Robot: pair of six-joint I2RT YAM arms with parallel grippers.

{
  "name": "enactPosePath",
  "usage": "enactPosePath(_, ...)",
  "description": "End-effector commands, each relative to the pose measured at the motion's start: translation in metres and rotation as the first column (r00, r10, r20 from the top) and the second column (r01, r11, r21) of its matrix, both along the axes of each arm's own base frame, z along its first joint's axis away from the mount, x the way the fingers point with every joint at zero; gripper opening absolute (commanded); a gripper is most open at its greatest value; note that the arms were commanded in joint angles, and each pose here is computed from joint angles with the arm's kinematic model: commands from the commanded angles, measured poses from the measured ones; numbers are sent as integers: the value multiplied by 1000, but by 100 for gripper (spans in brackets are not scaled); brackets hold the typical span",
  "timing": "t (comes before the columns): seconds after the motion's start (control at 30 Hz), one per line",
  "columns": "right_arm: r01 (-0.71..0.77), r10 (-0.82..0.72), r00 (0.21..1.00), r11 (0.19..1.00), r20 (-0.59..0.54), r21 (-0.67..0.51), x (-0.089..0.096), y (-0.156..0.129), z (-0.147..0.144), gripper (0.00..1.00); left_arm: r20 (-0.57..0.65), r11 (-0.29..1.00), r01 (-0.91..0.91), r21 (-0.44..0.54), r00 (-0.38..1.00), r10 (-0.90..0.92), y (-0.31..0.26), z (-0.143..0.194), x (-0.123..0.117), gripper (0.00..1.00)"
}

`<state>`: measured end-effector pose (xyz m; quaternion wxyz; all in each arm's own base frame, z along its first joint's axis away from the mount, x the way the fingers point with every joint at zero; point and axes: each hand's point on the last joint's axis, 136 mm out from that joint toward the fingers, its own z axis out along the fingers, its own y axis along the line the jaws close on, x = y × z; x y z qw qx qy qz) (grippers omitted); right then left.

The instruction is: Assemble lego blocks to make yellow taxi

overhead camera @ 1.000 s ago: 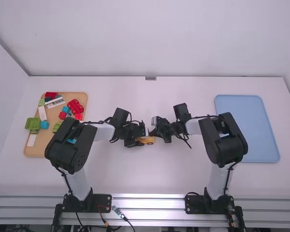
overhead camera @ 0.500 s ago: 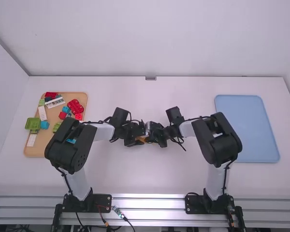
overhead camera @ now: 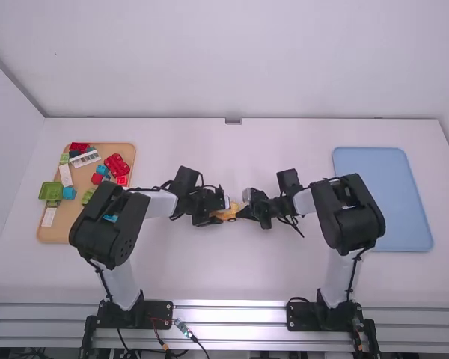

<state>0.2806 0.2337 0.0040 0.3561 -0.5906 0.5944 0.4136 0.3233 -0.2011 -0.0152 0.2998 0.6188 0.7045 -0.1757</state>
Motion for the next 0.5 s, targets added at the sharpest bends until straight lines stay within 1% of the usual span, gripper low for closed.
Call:
enactPosePath(0.0, -26, 23, 998, 998, 64, 48, 0, 1, 20, 0, -33, 996, 0, 90, 999, 3, 13, -23, -12, 2)
enactPosePath(0.13, -46, 43, 995, 998, 88, 36, -3, 9, 24, 0, -38, 996, 2, 88, 999, 2, 13, -23, -13, 1)
enactPosePath(0.27, -33, 33, 996, 999, 84, -2, 4, 17, 23, 0, -47, 998, 11, 69, 999, -8, 10, -22, -15, 2)
enactPosePath(0.47, -22, 30, 993, 998, 117, -63, 10, 22, 17, 0, -49, 997, 9, 73, 999, -6, 11, -22, -15, 2)
